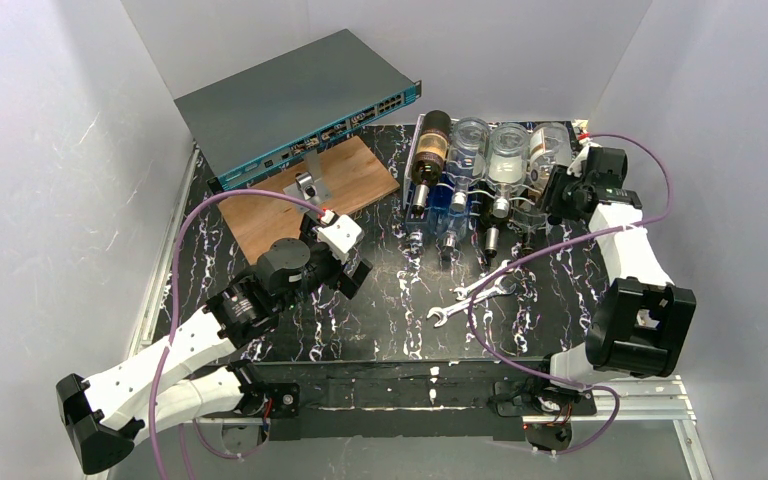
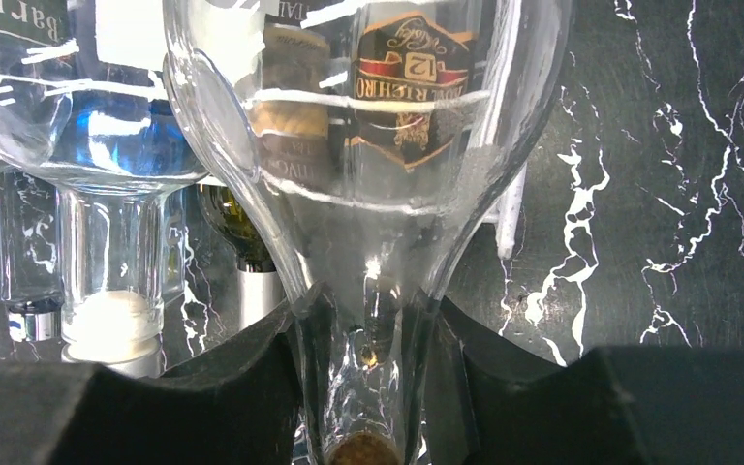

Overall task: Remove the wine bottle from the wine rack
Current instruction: Pick up the wine bottle from the wine rack.

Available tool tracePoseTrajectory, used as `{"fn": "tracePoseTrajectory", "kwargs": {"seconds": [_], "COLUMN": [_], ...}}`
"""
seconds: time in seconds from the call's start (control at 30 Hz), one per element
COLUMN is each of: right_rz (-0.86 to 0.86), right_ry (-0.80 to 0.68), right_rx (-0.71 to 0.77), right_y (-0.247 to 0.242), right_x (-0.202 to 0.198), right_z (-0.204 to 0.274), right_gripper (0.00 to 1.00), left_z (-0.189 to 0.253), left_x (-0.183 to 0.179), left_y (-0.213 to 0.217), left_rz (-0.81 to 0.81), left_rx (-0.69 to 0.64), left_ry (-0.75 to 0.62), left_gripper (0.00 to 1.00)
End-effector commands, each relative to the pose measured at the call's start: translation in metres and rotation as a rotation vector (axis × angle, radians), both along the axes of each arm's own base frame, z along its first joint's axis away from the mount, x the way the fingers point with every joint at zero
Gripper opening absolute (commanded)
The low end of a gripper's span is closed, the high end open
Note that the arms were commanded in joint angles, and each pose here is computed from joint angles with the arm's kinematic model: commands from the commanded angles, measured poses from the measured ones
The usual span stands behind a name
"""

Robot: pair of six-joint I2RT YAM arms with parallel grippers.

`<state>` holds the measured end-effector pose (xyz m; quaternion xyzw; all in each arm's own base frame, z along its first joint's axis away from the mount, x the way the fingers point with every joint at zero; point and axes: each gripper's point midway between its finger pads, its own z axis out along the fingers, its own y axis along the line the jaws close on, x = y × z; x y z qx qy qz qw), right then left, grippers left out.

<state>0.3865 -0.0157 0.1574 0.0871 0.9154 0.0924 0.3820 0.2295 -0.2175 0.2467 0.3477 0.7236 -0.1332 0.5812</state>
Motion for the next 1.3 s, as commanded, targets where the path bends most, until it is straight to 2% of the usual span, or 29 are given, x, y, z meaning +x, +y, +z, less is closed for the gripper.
{"fn": "tracePoseTrajectory", "kwargs": {"seconds": [0.0,0.33,1.27], "right_rz": [-0.091,-0.085,-0.029], "right_ry": [-0.268,-0.257,-0.335], "right_rx": [-0.095,-0.095,-0.045], "right_y": [-0.036,-0.036,-0.022], "right_x": [0.027,0.022,0.016], "right_z": [0.068,0.059,0.092], "right_gripper": [0.01,0.01,0.01], "left_z": [0.004,0.005,0.001], "left_x": [0.001,0.001,0.0], "left_y": [0.003,0.004,0.0], "left_rz": [0.011,0.012,-0.003], "left_rx": [-0.006,-0.008,-0.005], "left_ry": [-0.02,-0.024,-0.01], "left_gripper": [0.99,0.99,0.99]}}
